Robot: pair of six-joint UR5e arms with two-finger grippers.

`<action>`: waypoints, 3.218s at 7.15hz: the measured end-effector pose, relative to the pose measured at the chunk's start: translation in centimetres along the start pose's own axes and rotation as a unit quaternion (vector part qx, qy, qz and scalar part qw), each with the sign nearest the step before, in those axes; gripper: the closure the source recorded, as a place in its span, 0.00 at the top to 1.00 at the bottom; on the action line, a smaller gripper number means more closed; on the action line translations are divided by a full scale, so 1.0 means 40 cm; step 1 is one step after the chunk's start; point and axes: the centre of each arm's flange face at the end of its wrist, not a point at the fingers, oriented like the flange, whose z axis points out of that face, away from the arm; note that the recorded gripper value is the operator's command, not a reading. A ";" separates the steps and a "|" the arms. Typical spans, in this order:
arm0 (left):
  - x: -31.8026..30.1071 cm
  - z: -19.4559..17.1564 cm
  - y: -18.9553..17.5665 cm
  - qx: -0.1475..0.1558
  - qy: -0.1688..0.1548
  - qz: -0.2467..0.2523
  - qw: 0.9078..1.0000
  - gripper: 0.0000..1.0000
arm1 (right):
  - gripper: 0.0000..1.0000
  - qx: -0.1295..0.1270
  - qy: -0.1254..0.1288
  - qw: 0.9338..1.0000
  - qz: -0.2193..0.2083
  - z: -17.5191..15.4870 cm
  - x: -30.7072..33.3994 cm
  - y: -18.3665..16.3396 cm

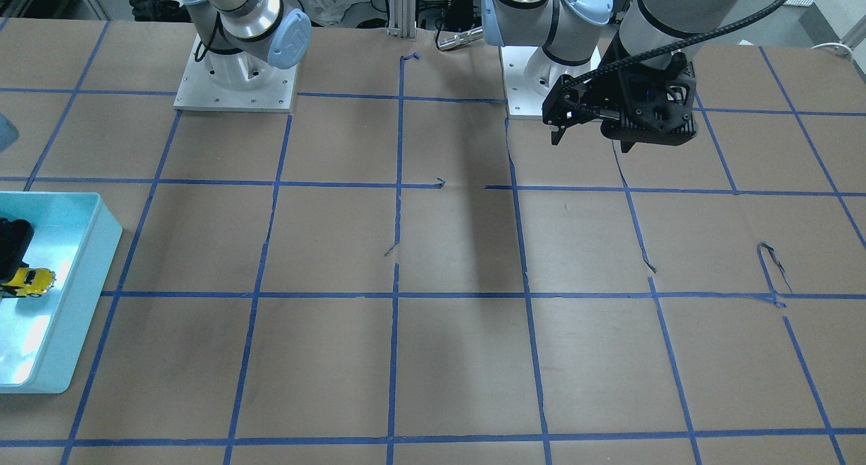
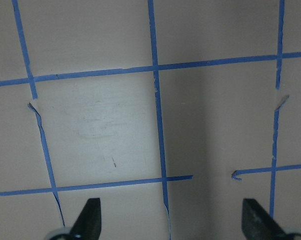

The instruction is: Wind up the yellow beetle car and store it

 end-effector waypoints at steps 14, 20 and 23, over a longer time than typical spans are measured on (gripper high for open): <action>-0.012 0.003 -0.009 0.002 -0.002 0.001 1.000 1.00 | 1.00 0.024 0.011 0.998 0.060 -0.550 -0.137 -0.068; -0.015 0.002 -0.008 0.002 -0.003 0.001 1.000 1.00 | 1.00 0.057 -0.002 0.968 0.246 -0.733 -0.178 -0.425; -0.016 0.003 -0.009 0.001 -0.003 0.001 1.000 1.00 | 1.00 0.077 -0.024 0.922 0.378 -0.754 -0.210 -0.706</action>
